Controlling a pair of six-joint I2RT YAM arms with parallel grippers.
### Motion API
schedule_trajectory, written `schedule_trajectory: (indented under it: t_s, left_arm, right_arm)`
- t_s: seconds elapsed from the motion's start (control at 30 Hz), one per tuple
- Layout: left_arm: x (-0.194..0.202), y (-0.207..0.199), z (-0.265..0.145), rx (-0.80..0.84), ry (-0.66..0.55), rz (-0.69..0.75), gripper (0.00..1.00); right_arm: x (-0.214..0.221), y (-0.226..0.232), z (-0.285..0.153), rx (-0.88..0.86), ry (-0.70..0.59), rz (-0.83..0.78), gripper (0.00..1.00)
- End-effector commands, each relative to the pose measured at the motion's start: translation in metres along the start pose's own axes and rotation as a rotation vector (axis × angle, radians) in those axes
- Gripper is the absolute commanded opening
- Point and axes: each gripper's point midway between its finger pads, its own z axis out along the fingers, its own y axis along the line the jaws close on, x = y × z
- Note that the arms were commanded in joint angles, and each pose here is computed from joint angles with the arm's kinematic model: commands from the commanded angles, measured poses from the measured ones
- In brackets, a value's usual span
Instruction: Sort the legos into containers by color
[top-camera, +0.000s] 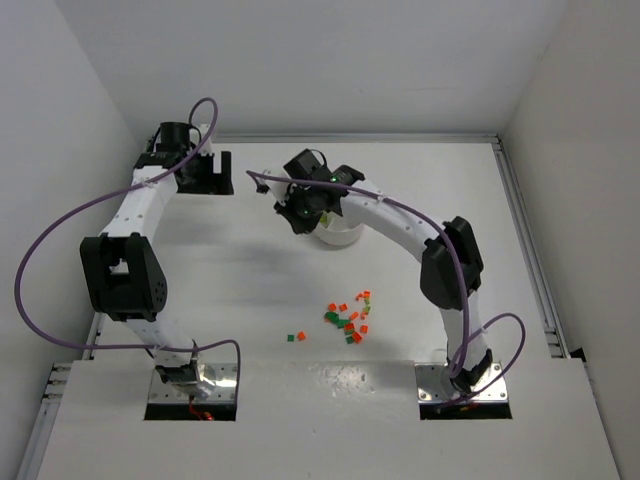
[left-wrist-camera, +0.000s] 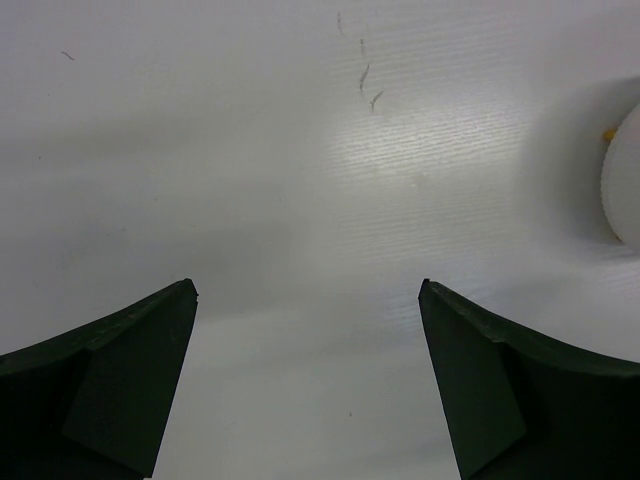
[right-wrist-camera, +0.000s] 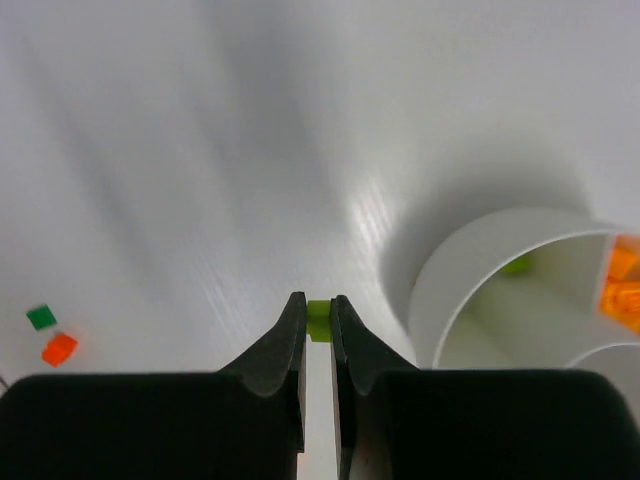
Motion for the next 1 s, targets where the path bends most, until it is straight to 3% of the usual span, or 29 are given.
schedule_trajectory:
  t_s: [0.0,0.17,0.77,0.87,0.97]
  left_arm:
    - [-0.019,0.004,-0.011,-0.02,-0.046,0.007,1.0]
    - [-0.022,0.003,-0.012,-0.02,-0.055,-0.011,1.0]
    - [-0.017,0.003,-0.007,-0.019,-0.037,-0.024,1.0]
    - [-0.017,0.003,-0.007,-0.019,-0.037,-0.024,1.0]
    - [-0.017,0.002,-0.007,-0.01,-0.038,-0.024,1.0]
  right_arm:
    - [-0.038,-0.013,-0.007,0.046,-0.076,-0.014,0.0]
    - [-0.049,-0.05,-0.009,0.148,-0.084,0.023,0.0]
    - [-0.018,-0.094,-0.004,0.251,-0.01,0.087,0.0]
    - [-0.008,-0.095,0.0,0.239,0.01,0.099,0.08]
    - [-0.006,-0.094,-0.003,0.24,0.007,0.098,0.26]
